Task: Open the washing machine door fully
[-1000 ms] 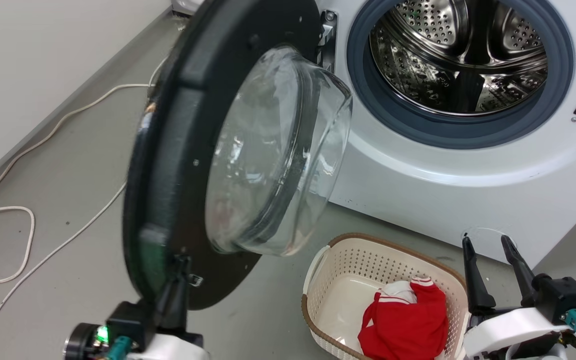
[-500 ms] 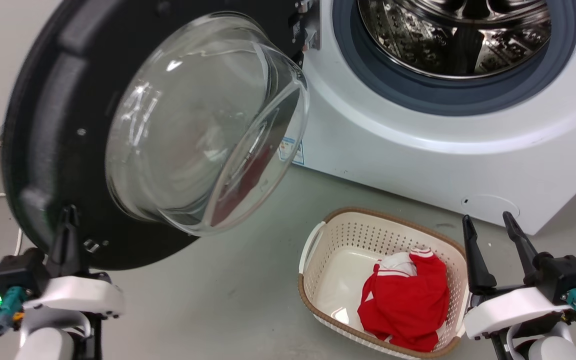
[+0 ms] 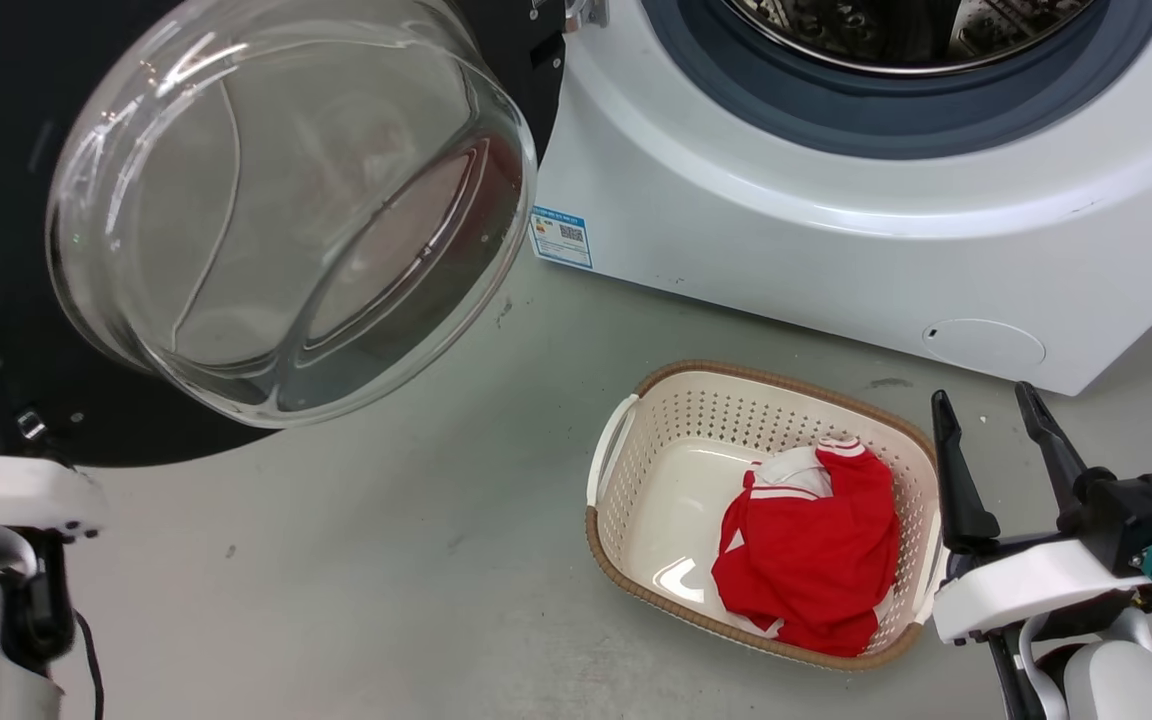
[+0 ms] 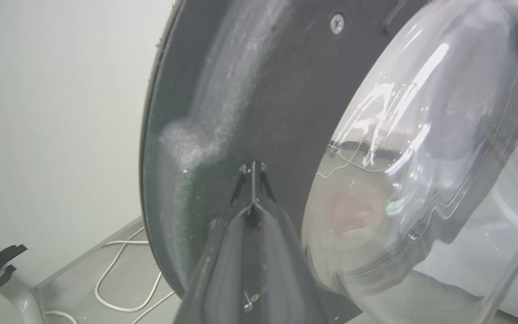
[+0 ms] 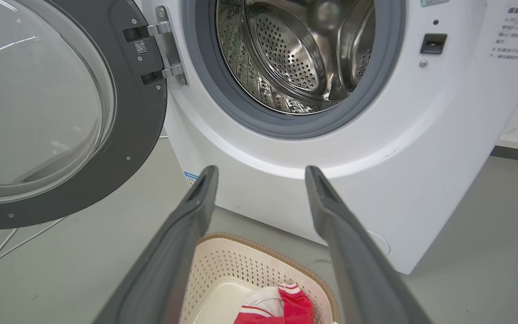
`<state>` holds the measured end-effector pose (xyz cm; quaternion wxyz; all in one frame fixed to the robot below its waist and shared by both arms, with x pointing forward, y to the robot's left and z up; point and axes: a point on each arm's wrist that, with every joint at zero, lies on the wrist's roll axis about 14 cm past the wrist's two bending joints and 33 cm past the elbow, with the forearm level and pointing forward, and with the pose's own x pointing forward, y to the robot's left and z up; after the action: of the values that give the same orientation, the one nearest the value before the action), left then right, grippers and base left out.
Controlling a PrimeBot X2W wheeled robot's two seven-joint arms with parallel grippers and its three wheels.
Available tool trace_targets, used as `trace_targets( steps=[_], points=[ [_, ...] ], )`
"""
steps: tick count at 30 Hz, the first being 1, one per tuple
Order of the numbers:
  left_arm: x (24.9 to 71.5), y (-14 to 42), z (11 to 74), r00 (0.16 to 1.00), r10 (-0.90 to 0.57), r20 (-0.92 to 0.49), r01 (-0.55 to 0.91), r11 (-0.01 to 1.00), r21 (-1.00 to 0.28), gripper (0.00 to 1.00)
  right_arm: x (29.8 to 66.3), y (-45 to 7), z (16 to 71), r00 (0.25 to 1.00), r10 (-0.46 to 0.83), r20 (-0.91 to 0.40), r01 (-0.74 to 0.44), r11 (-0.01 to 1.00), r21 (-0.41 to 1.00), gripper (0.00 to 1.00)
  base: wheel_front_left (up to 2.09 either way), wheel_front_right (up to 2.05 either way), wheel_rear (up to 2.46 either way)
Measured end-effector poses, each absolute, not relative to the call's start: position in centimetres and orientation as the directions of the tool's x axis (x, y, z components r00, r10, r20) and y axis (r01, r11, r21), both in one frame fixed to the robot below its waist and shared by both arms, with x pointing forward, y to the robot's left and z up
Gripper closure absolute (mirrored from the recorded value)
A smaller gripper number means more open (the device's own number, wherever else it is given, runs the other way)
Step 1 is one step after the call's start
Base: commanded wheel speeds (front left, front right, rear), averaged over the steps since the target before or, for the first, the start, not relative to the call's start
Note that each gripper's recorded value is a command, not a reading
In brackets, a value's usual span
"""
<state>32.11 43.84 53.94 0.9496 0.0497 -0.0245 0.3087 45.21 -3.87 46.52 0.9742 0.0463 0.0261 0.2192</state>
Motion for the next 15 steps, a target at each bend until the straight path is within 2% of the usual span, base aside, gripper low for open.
trace_targets(
  steps=[15],
  points=[
    [32.7,47.5,54.6,0.782,0.620,0.068,-0.624,0.776,0.090,1.00,45.6,-4.3,47.4,0.909,0.416,-0.004,-0.414,0.905,0.102,0.00,0.00,0.00,0.00]
  ],
)
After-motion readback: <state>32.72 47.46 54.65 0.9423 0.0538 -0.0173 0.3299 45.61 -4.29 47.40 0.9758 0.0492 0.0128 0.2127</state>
